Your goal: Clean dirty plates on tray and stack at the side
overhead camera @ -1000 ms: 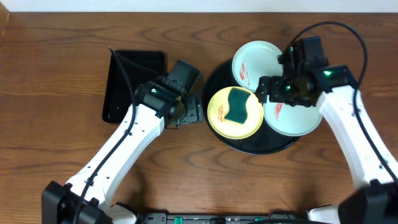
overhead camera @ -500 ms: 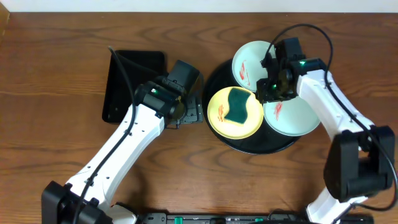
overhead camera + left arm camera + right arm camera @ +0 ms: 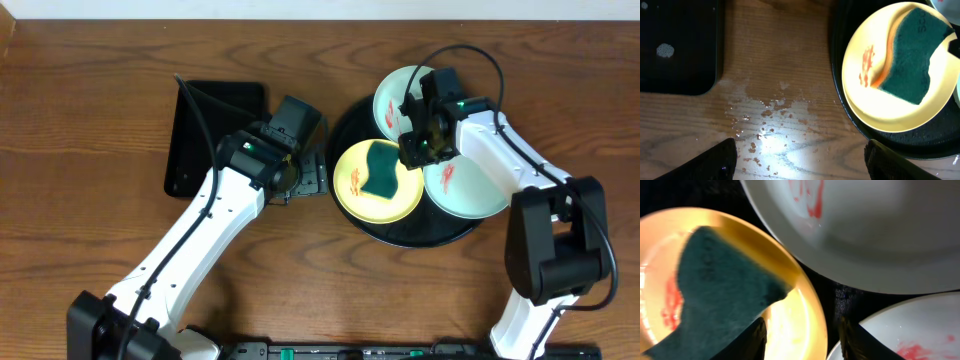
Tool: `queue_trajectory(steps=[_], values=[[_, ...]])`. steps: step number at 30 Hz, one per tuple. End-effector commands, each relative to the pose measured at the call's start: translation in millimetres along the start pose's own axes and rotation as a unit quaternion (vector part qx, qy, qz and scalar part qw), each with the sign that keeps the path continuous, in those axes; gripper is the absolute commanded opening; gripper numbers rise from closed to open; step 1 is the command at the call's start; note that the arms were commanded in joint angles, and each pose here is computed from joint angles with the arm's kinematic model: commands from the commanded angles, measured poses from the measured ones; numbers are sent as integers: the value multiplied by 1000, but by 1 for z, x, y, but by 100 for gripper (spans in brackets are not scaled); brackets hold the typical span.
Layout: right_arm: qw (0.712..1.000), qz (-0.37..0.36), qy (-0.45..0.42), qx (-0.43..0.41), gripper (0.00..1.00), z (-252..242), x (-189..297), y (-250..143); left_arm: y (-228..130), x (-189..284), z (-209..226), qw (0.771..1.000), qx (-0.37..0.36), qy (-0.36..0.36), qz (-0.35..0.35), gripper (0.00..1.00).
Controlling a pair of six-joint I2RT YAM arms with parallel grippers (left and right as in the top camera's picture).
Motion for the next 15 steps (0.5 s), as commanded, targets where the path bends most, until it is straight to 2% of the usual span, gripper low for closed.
queue_trajectory(steps=[1,7,15], values=[[1000,4,-23,11,44,-4,-9,2,0,1,0,1000,-7,-3,0,82],[1000,11,-28,10,36,-5,-12,0,2,1,-1,1000,-7,-4,-4,82],[999,31,-28,8,30,-6,-17,-7,5,1,-2,1000,-7,-8,-12,82]])
Point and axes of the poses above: each gripper's point midway between its finger pads, its own x axis back along the fingers, its own z axis along the line the jaws close on, y = z × x, the point moved 6 cm from there along x, back along the fingers, and after that the axes turned 10 degrees about -x, right-handed, at the moved point
